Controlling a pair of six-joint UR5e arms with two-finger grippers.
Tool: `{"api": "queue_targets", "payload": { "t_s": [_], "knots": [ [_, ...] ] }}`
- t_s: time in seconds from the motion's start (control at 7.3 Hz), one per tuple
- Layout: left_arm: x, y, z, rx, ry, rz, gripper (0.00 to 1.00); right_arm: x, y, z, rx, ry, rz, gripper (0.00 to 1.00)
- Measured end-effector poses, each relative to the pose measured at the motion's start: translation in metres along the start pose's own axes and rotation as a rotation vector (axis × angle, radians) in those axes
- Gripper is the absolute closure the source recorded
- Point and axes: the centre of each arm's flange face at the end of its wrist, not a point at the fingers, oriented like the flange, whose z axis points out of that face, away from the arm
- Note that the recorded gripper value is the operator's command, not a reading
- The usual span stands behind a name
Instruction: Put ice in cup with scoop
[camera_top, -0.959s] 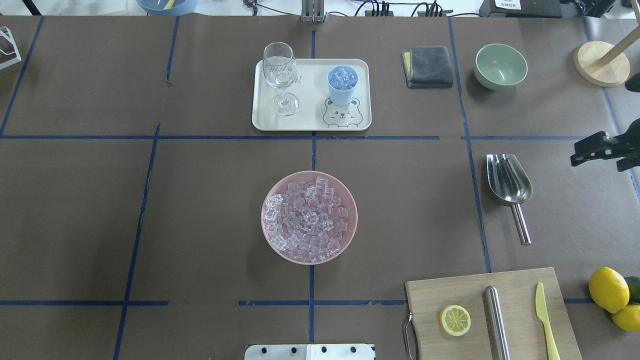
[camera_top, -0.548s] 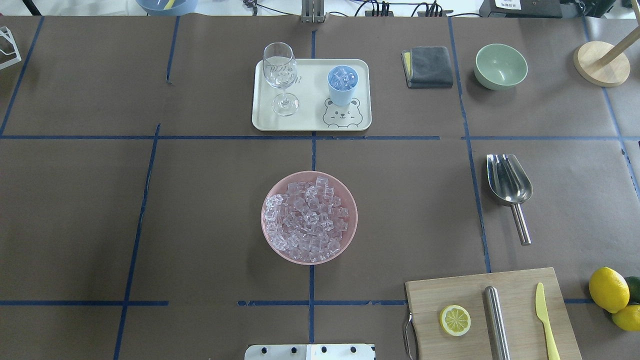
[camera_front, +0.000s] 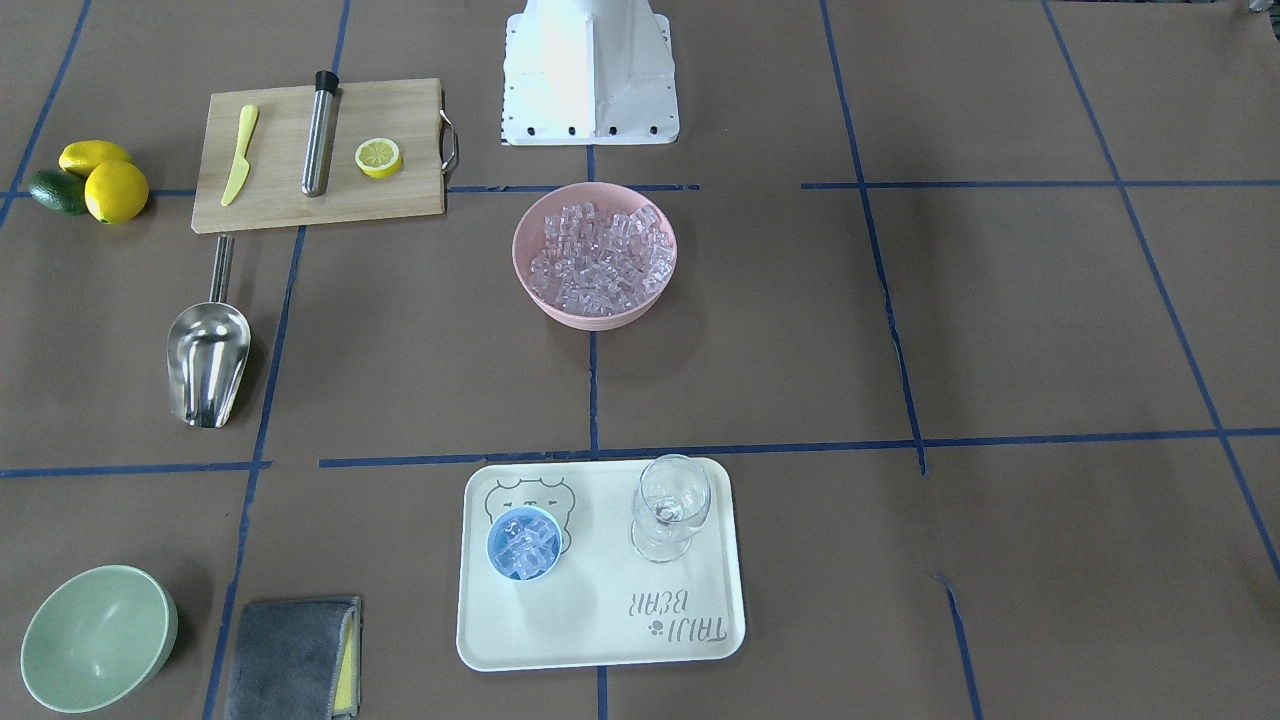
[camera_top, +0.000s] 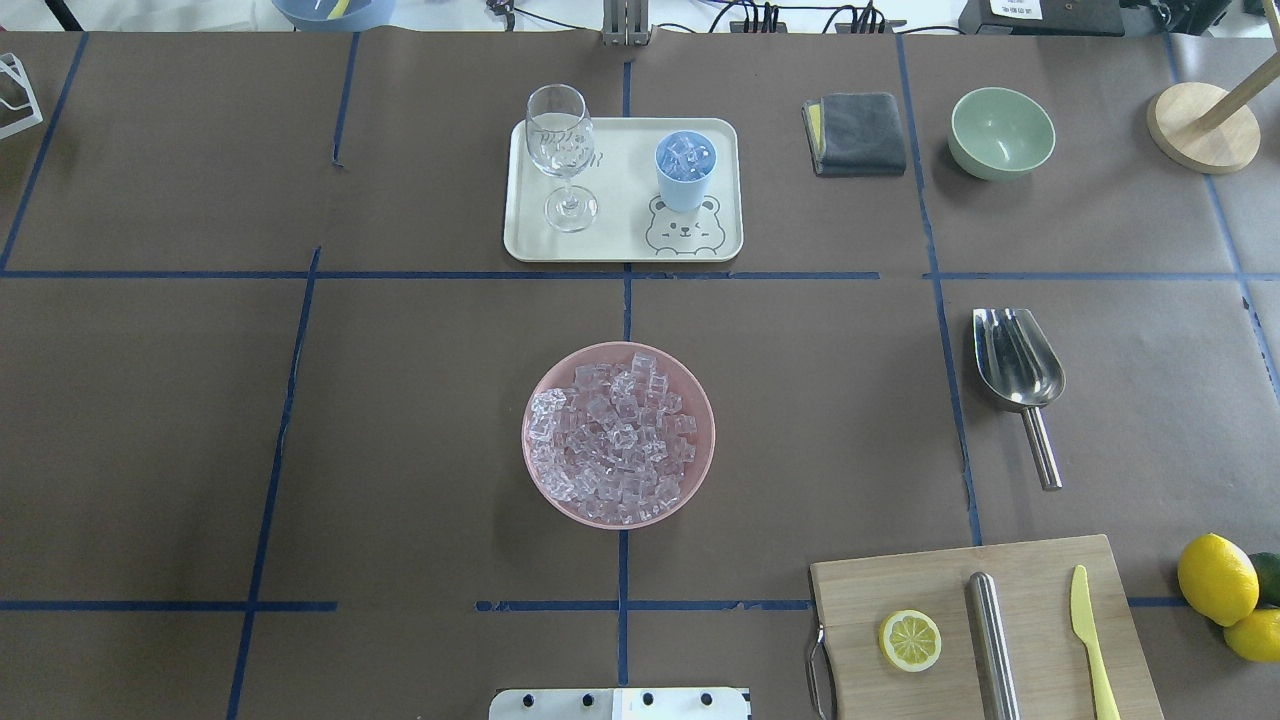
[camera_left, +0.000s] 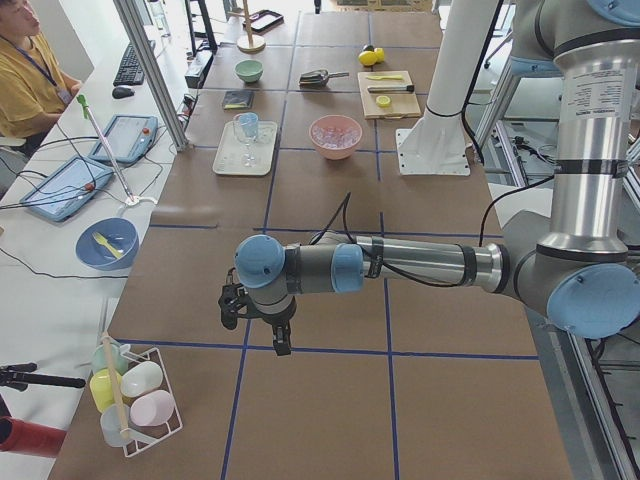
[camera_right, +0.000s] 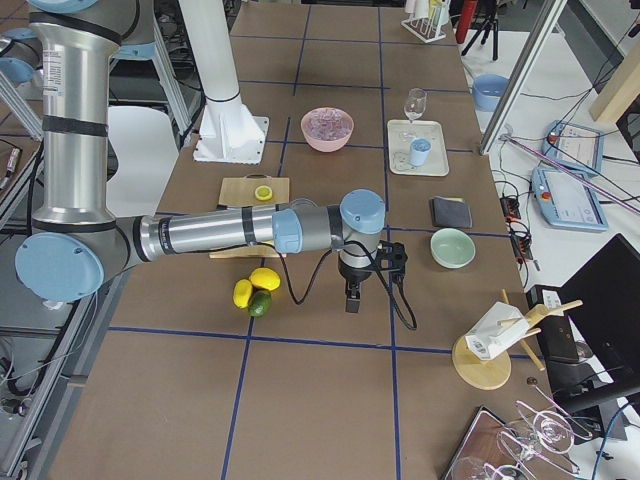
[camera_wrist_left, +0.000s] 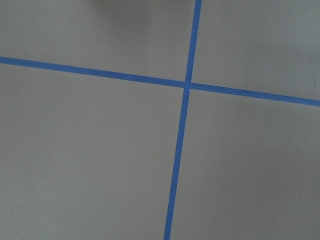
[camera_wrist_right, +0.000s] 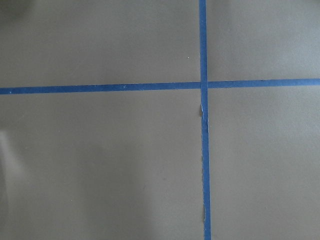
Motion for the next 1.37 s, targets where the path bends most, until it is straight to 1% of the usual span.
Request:
{"api": "queue_targets", "payload": {
  "t_s": [0.27, 0.55, 0.82, 1.1, 1.37],
  "knots": [
    [0.002, -0.001, -0.002, 0.007, 0.003, -0.005, 0.00, 0.002, 0.000, -0.001, -0.003, 0.002, 0.004, 0.00],
    [0.004, -0.004, -0.003, 0.033, 0.001, 0.024, 0.00, 0.002, -0.003, -0.004, -0.019, -0.008, 0.010, 0.00],
    [0.007, -0.004, -0.006, 0.047, 0.001, 0.046, 0.00, 0.002, -0.006, -0.005, -0.046, -0.004, -0.063, 0.00],
    [0.010, -0.005, -0.009, 0.053, -0.001, 0.057, 0.00, 0.004, -0.017, -0.013, -0.066, 0.008, -0.139, 0.00],
    [0.014, -0.009, -0.011, 0.058, -0.002, 0.064, 0.00, 0.008, -0.019, -0.011, -0.080, 0.004, -0.146, 0.00]
  ]
}}
